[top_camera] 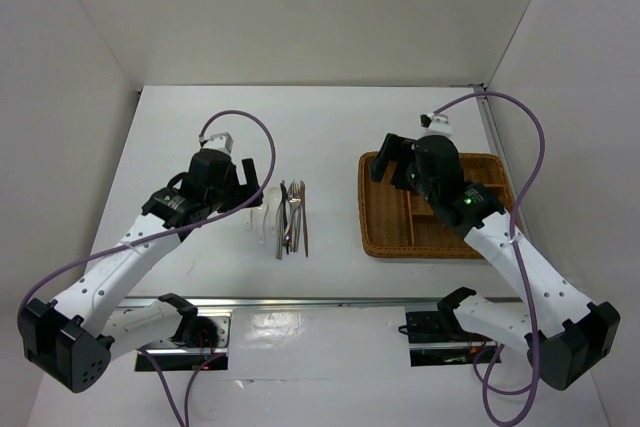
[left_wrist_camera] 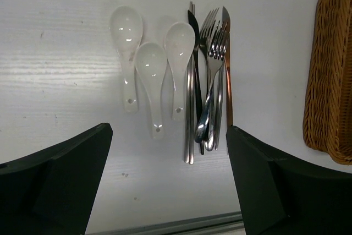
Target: Sort the eating utensils into containers
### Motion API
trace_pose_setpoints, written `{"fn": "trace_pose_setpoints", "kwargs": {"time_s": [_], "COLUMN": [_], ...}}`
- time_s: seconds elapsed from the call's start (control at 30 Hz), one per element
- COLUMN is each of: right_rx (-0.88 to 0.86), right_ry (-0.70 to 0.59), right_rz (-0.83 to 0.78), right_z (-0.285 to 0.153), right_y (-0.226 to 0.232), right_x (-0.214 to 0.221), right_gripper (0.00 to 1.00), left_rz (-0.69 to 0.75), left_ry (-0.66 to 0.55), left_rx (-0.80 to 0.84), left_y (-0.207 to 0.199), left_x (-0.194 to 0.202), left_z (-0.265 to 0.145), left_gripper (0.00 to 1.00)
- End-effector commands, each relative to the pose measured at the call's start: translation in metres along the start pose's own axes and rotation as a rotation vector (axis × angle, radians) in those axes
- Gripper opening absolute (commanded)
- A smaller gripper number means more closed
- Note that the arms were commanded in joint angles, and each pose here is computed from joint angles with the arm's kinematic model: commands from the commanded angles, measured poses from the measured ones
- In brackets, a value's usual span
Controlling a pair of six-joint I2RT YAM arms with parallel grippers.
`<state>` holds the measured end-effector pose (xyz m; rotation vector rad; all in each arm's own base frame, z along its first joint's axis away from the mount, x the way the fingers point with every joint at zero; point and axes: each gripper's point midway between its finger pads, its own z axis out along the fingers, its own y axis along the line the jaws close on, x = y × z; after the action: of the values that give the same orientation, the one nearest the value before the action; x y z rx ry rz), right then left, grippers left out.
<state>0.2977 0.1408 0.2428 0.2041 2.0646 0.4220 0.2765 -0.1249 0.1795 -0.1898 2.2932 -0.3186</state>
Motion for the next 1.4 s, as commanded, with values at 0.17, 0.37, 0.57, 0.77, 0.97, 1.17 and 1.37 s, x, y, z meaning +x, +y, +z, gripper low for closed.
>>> {"fn": "trace_pose_setpoints", "kwargs": {"time_s": [0.17, 0.37, 0.57, 0.77, 0.97, 1.17, 1.37], "right_rx": [-0.084, -0.204, -0.204, -0.259, -0.274, -0.26, -0.223], "right_ry": [0.059, 0.075, 0.14, 0.15, 0.19, 0.214, 0.21], "right_rz": [-0.06, -0.042, -0.069, -0.076, -0.082, -0.084, -0.086], "right_z": [0.023, 0.03, 0.047, 0.053, 0.061, 0.07, 0.084], "right_y": [0.025, 0.048, 0.049, 0.06, 0.066, 0.065, 0.06], "right_x": [-0.002, 0.003, 0.018, 0.02, 0.029, 0.036, 0.038], "right_gripper": [1.0, 1.0, 1.0, 1.0, 1.0, 1.0, 1.0], "left_rz": [0.003, -0.019, -0.027, 0.003, -0.059, -0.008, 0.008], "left_ry": [0.031, 0.053, 0.112, 0.097, 0.147, 0.113, 0.169], "left_rx": [-0.013, -0.069, -0.063, -0.005, -0.001, 0.193, 0.26], "left_y": [0.0, 0.005, 0.001, -0.008, 0.011, -0.015, -0.04], "left_x": [0.004, 0.007, 0.019, 0.019, 0.024, 0.015, 0.021], "left_z": [0.002, 0.015, 0.03, 0.042, 0.062, 0.06, 0.07], "left_gripper": [0.98, 0.94, 0.94, 0.89, 0.79, 0.78, 0.87]}}
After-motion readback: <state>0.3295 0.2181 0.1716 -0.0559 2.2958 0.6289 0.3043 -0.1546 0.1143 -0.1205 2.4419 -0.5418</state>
